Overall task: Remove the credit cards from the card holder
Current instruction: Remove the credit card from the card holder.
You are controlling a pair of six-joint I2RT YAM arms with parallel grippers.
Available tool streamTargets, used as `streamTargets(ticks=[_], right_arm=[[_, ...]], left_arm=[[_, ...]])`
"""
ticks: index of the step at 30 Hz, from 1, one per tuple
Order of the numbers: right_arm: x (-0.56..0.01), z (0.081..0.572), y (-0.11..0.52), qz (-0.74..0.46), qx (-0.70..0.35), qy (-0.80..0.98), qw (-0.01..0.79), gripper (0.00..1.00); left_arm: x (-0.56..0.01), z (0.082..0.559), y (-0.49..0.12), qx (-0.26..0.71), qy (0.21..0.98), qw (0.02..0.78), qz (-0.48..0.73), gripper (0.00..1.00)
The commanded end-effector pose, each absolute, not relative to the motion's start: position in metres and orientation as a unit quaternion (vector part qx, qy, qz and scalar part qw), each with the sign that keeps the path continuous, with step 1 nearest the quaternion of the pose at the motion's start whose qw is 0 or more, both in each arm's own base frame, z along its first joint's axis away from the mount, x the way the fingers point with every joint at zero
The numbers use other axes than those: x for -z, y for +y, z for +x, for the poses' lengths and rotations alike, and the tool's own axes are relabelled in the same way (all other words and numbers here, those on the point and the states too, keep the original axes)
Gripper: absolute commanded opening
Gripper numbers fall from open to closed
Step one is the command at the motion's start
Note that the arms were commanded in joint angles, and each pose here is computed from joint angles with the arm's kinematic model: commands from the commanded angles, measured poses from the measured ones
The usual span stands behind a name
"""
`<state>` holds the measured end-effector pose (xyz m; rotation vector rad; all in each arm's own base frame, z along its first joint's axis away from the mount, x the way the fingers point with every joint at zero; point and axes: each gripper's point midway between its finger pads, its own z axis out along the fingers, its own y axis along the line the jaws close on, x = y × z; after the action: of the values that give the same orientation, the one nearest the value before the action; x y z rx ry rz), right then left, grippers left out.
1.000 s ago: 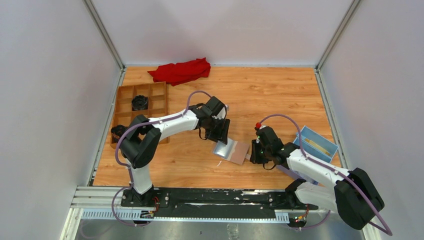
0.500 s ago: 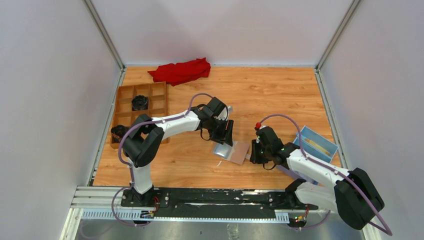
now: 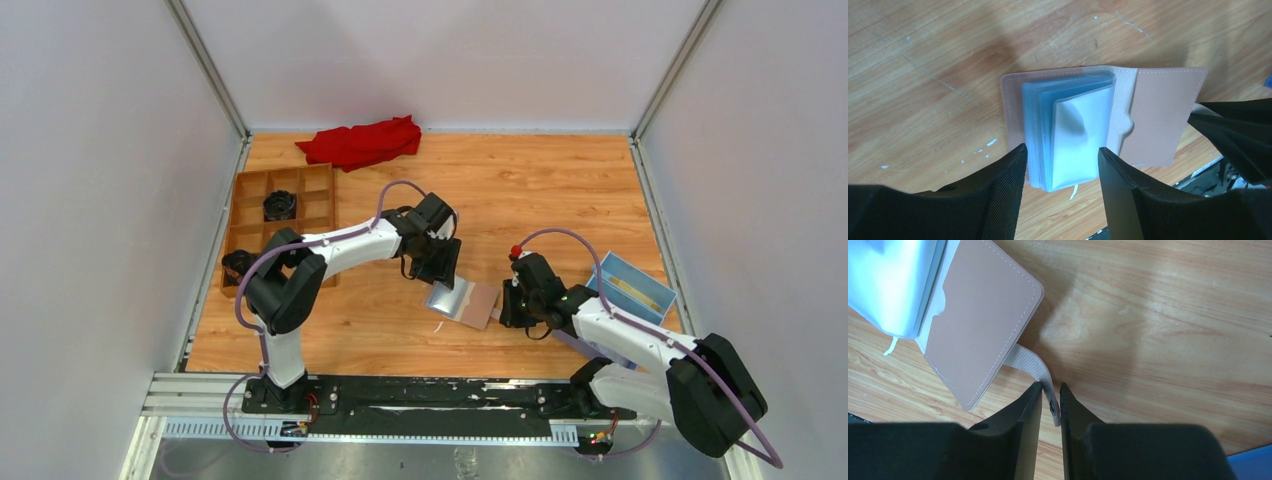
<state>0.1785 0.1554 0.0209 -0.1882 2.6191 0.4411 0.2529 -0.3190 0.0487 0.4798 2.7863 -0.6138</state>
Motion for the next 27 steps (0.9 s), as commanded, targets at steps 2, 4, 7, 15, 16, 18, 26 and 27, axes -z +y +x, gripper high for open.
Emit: streamTargets(ticks=[2, 4, 7, 15, 16, 18, 26, 27], right_arm=[[-0.015, 0.176, 0.150, -0.062, -0.155, 0.959, 0.228, 0.24], [-0.014, 0.176, 0.151, -0.062, -0.155, 0.959, 0.228, 0.24], [-0.015, 0.177, 0.151, -0.061, -0.157, 0.959, 0.230, 0.24], [-0.014, 0.176, 0.150, -0.061, -0.155, 0.959, 0.228, 0.24], [-0.014, 0.176, 0.151, -0.061, -0.156, 0.959, 0.228, 0.24], [-0.015, 0.176, 0.151, -0.060, -0.157, 0.959, 0.230, 0.24], [-0.051, 0.186, 0.137, -0.033, -0.153, 0.949, 0.274, 0.39], [-0.061, 0.189, 0.136, -0.029, -0.157, 0.944, 0.287, 0.41]], left_arm=[[-0.050, 0.241, -0.336, 0.256, 0.944, 0.106, 0.179, 0.58], [-0.054, 0.237, -0.346, 0.285, 0.936, 0.101, 0.182, 0.58], [-0.054, 0.232, -0.354, 0.304, 0.931, 0.089, 0.185, 0.58], [-0.065, 0.225, -0.368, 0.336, 0.918, 0.078, 0.196, 0.57], [-0.069, 0.223, -0.372, 0.348, 0.913, 0.075, 0.198, 0.57], [-0.077, 0.218, -0.382, 0.378, 0.901, 0.071, 0.202, 0.57], [-0.063, 0.203, -0.398, 0.385, 0.898, 0.043, 0.211, 0.57], [-0.063, 0.201, -0.400, 0.389, 0.896, 0.041, 0.211, 0.57]])
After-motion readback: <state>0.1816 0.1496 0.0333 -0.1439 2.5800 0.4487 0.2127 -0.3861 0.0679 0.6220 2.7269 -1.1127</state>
